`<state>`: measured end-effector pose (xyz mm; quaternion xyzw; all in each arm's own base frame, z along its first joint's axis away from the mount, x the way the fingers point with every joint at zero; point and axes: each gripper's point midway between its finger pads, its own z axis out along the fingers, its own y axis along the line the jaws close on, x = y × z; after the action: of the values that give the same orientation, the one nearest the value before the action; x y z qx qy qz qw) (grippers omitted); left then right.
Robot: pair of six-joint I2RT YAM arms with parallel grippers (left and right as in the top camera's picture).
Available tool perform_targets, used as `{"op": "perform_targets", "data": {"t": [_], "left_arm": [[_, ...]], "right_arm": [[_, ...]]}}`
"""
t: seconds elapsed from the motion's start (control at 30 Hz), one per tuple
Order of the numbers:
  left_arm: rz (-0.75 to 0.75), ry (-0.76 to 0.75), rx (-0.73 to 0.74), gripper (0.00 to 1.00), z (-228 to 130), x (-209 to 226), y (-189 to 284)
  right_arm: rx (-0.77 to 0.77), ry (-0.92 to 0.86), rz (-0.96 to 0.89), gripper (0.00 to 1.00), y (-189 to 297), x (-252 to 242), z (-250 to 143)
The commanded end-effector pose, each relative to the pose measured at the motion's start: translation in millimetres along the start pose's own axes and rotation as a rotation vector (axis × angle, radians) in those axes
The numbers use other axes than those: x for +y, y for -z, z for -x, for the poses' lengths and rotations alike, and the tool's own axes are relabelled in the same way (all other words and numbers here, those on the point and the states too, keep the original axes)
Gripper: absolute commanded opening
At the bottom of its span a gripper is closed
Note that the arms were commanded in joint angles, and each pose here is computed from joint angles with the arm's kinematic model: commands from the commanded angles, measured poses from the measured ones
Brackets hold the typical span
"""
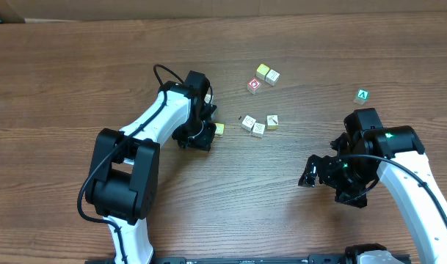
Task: Flip 5 blocks
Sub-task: 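Close the left gripper on the yellow-faced block and lift it, then carry the block toward the front and rotate it with the left gripper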
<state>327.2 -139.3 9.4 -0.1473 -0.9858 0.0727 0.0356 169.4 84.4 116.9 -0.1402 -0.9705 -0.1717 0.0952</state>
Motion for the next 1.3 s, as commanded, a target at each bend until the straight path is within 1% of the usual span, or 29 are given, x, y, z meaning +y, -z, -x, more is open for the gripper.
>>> {"op": "perform_targets", "data": {"t": [0.0, 0.1, 0.27, 0.3, 0.43, 0.57, 0.67, 0.8, 1.0, 1.1, 1.27], "left_arm": [[0.005, 0.064, -0.016, 0.17, 9, 0, 5], [-0.001, 0.083, -0.017, 0.13, 9, -3, 10], [-0.007, 0.040, -0.076, 0.05, 8, -21, 39], [-0.010, 0.015, -0.111, 0.04, 5, -34, 55], [0.037, -0.026, -0.198, 0.05, -7, -61, 91], [0.092, -0.034, -0.233, 0.05, -27, -81, 107], [0.097, -0.004, -0.204, 0.04, -49, -94, 99], [0.085, 0.074, -0.130, 0.05, -81, -107, 70], [-0.007, 0.055, -0.063, 0.04, -120, -149, 21], [-0.021, 0.089, -0.060, 0.04, -133, -163, 6], [-0.046, 0.151, -0.076, 0.04, -142, -172, -12]], "right_arm": [[-0.018, 0.009, 0.017, 1.00, 5, 4, 4], [-0.018, 0.009, 0.017, 1.00, 5, 4, 4], [-0.019, 0.009, 0.017, 1.00, 5, 4, 4], [-0.019, 0.009, 0.017, 1.00, 5, 4, 4], [-0.023, 0.011, 0.018, 1.00, 5, 5, 5], [-0.026, 0.012, 0.016, 1.00, 5, 4, 6], [-0.026, 0.012, 0.015, 1.00, 5, 4, 6], [-0.026, 0.013, 0.015, 1.00, 5, 4, 6], [-0.029, 0.016, 0.016, 1.00, 5, 5, 7], [-0.029, 0.016, 0.016, 1.00, 5, 5, 7], [-0.029, 0.016, 0.017, 1.00, 5, 5, 7]]}}
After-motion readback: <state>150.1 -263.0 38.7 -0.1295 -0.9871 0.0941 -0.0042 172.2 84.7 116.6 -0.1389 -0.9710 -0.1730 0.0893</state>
